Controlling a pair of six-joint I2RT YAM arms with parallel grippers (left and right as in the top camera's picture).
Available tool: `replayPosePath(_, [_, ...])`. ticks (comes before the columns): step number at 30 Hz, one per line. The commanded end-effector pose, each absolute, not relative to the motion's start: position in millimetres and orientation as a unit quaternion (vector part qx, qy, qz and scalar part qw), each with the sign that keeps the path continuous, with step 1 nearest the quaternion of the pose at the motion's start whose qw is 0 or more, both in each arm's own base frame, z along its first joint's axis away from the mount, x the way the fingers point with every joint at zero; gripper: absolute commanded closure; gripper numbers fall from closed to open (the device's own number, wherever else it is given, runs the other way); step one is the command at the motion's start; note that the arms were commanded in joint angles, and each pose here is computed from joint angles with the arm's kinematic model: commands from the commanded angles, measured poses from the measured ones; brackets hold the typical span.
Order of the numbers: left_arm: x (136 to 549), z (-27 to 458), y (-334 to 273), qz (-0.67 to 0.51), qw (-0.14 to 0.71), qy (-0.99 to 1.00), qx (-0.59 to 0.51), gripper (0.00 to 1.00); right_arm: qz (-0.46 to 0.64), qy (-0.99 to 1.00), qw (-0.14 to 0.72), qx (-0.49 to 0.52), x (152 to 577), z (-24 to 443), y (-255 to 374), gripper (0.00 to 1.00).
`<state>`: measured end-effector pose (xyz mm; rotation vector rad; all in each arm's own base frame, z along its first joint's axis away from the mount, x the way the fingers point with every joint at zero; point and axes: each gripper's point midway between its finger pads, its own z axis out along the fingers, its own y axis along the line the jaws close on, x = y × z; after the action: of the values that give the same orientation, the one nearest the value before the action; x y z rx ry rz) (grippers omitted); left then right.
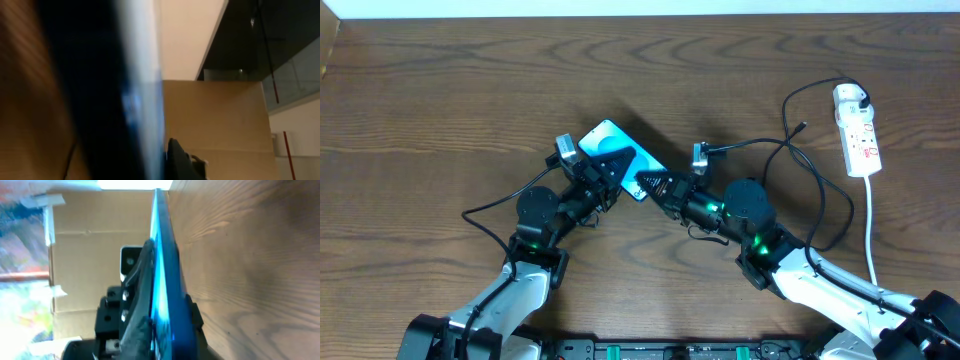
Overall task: Plug charger to phone and switch on socket
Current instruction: 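Close the left gripper on the phone's top edge beside the right, then open the right gripper and hold the phone upright with the left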
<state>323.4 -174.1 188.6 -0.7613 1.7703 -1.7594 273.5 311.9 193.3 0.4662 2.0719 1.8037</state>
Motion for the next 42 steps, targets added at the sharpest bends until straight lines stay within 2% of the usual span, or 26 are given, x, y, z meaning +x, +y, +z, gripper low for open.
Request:
replayPosePath(1, [331,197,-168,-0.647,0.293,0.646,-0.281,0.90,0.646,0.727,0.177,0.149,271,204,315,0.66])
replayPosePath(3, [332,195,-167,-0.644,0.293,0.647,-0.286,0.90,0.647,0.727,0.178,0.149,271,204,315,0.55])
replayPosePath(8, [337,174,-160,-0.615,0.285,0.659,-0.326,0.89,0.646,0.727,0.178,0.149,271,204,315,0.37])
replayPosePath(9, [339,169,-157,-0.606,0.285,0.661,-0.338,0.90,0.646,0.728,0.180,0.147,271,203,315,0.29])
replayPosePath(13, [349,150,-136,-0.560,0.310,0.657,-0.398,0.90,0.618,0.740,0.230,0.135,280,196,309,0.12])
replayPosePath(14, [353,150,-130,-0.552,0.322,0.652,-0.409,0.92,0.603,0.746,0.246,0.138,284,191,305,0.11])
replayPosePath(19, [371,166,-113,-0.533,0.369,0.624,-0.437,0.92,0.549,0.772,0.285,0.148,296,171,292,0.10])
replayPosePath(25, [405,202,-119,-0.504,0.392,0.647,-0.415,0.93,0.479,0.803,0.349,0.068,304,155,277,0.13])
replayPosePath(29, [428,218,-131,-0.492,0.381,0.671,-0.403,0.93,0.443,0.825,0.344,0.069,308,138,263,0.14])
replayPosePath(32, [439,225,-154,-0.511,0.346,0.696,-0.366,0.93,0.417,0.845,0.322,0.088,309,119,248,0.16])
replayPosePath(35, [435,214,-184,-0.537,0.267,0.730,-0.328,0.93,0.398,0.864,0.290,0.103,306,102,235,0.17])
replayPosePath(42, [379,159,-222,-0.541,0.080,0.800,-0.246,0.92,0.409,0.882,0.212,0.097,290,84,222,0.16])
